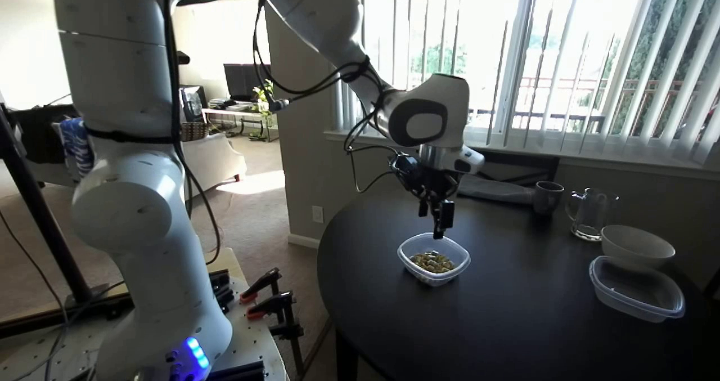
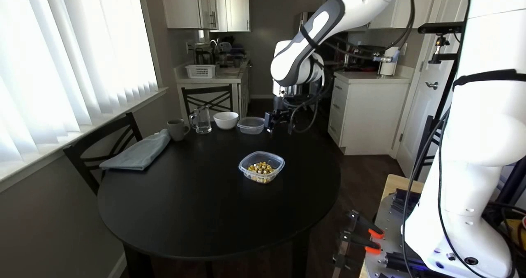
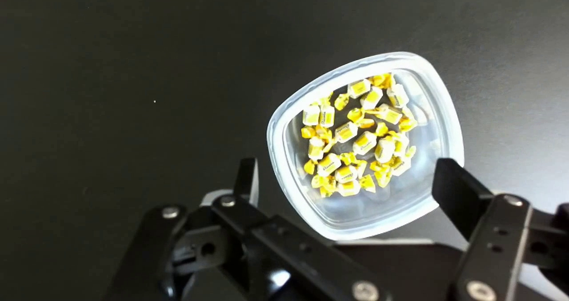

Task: Pour the content in the clear bowl on the table

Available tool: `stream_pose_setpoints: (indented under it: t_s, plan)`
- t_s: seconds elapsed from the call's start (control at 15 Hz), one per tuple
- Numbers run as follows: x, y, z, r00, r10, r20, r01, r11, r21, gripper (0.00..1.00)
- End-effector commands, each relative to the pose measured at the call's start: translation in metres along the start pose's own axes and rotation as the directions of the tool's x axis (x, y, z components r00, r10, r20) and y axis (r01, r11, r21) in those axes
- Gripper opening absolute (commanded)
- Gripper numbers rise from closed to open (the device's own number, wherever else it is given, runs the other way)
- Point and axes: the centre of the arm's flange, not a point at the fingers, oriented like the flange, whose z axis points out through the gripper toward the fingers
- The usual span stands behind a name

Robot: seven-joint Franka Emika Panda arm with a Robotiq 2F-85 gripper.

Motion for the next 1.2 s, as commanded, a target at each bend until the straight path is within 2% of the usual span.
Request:
stream_pose_setpoints:
  t_s: [0.0,0.13,0.6,0.87,1.13]
  plan:
    - [0.012,0.001,0.017,1.0,0.014,0.02,-0.014,1.0,-0.004,1.0]
    - [0.023,0.001,0.038,0.999,0.019,0.042,-0.018,1.0,-0.014,1.0]
    - [0.021,-0.001,0.021,1.0,0.015,0.018,-0.015,1.0,-0.006,1.0]
    - [0.047,-0.002,0.042,0.995,0.059,-0.083,-0.054,0.997,0.056,1.0]
    - [0.071,0.009,0.058,0.984,0.078,-0.163,-0.076,0.997,0.02,1.0]
